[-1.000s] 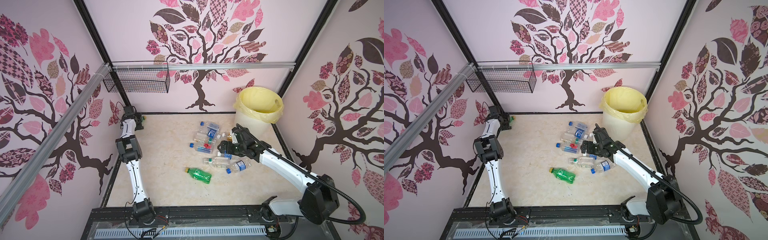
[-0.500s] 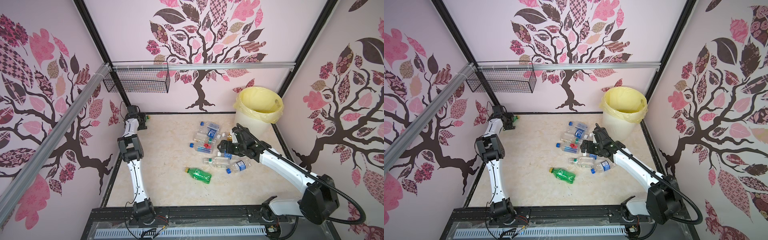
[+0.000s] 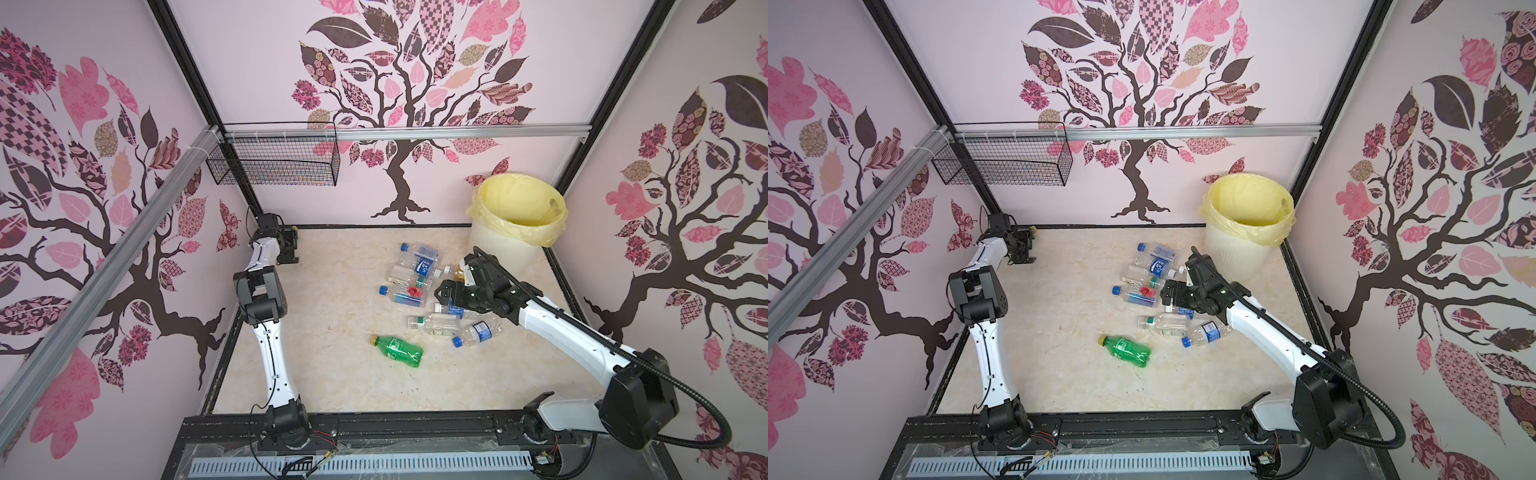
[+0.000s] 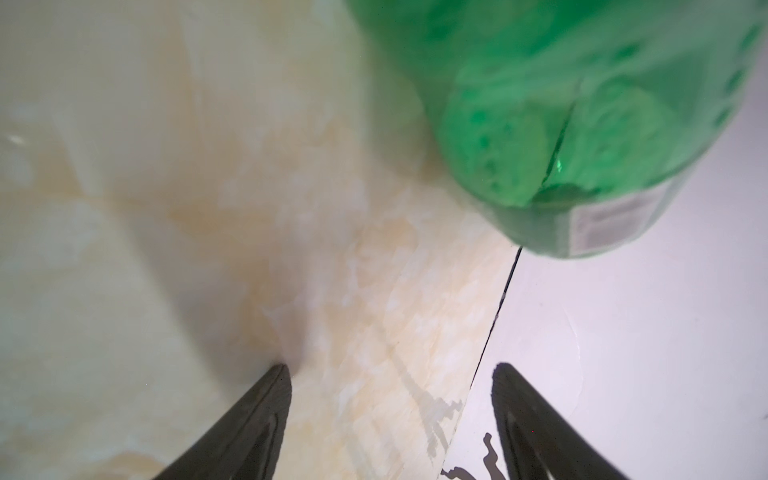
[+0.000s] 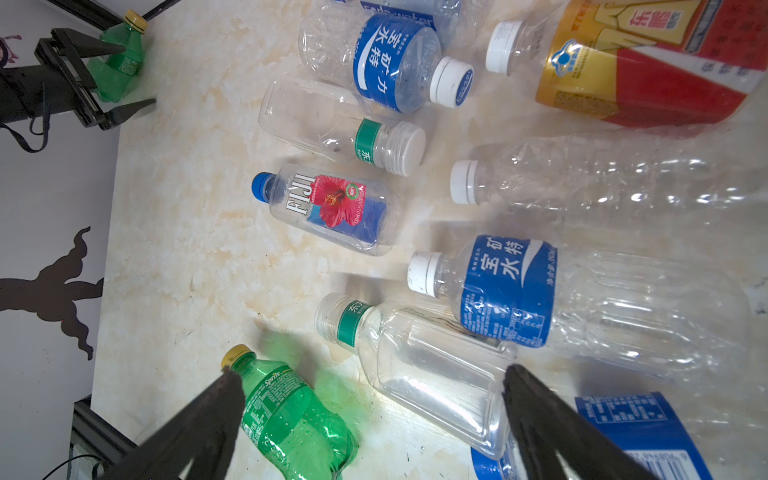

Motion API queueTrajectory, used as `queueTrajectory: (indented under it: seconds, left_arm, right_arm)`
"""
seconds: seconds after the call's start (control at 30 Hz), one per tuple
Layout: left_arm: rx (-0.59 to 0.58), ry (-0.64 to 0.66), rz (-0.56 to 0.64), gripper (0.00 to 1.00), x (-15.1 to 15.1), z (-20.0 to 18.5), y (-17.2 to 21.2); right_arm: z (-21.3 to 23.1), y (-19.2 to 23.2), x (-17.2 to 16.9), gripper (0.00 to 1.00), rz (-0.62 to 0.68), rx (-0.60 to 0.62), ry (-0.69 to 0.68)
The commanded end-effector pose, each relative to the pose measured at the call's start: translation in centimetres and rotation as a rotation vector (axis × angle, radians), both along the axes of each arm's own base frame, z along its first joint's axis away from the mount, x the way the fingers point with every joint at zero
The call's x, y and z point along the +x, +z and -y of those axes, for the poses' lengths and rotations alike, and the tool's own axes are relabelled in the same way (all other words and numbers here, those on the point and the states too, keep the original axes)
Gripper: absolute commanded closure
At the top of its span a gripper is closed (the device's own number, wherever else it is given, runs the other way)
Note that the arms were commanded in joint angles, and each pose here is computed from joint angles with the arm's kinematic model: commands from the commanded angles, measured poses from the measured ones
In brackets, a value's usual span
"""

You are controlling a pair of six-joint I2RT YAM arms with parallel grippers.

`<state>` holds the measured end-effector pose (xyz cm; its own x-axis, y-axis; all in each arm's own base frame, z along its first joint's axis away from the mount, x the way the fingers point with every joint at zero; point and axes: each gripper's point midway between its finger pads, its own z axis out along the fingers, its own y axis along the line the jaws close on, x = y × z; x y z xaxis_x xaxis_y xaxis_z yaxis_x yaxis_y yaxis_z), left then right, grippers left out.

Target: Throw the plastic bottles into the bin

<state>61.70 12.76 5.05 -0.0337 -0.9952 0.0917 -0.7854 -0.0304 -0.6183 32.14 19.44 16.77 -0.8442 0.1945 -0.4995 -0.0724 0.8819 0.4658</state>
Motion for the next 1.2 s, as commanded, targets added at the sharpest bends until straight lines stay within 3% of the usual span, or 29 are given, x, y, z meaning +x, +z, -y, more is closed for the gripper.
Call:
queueTrajectory:
  seconds: [0.0, 0.2, 0.6, 0.97, 1.17]
  left_arm:
    - [0.006, -0.049, -0.018, 0.2, -1.2, 1.1, 1.0]
    - [0.054, -0.109, 0.017, 0.2, -1.4, 1.3, 3.6]
    - [0.181, -0.118, 0.151, 0.15, -0.3, -3.3, 9.6]
    - [0.208, -0.116, 0.242, 0.03, 0.8, -4.4, 12.3]
    - [0.267, -0.132, 0.249, 0.03, 1.7, -5.3, 12.4]
  right_arm:
    - [0.0, 0.7, 0.0, 0.0, 0.015, 0.02, -0.005]
    - [-0.1, 0.9, 0.1, 0.0, 0.021, 0.027, -0.001]
    - [0.1, 1.0, -0.3, 0.0, 0.029, 0.044, -0.011]
    - [0.1, 1.6, -0.3, 0.0, 0.042, 0.044, -0.007]
    - [0.3, 1.6, -0.6, 0.0, 0.04, 0.038, -0.009]
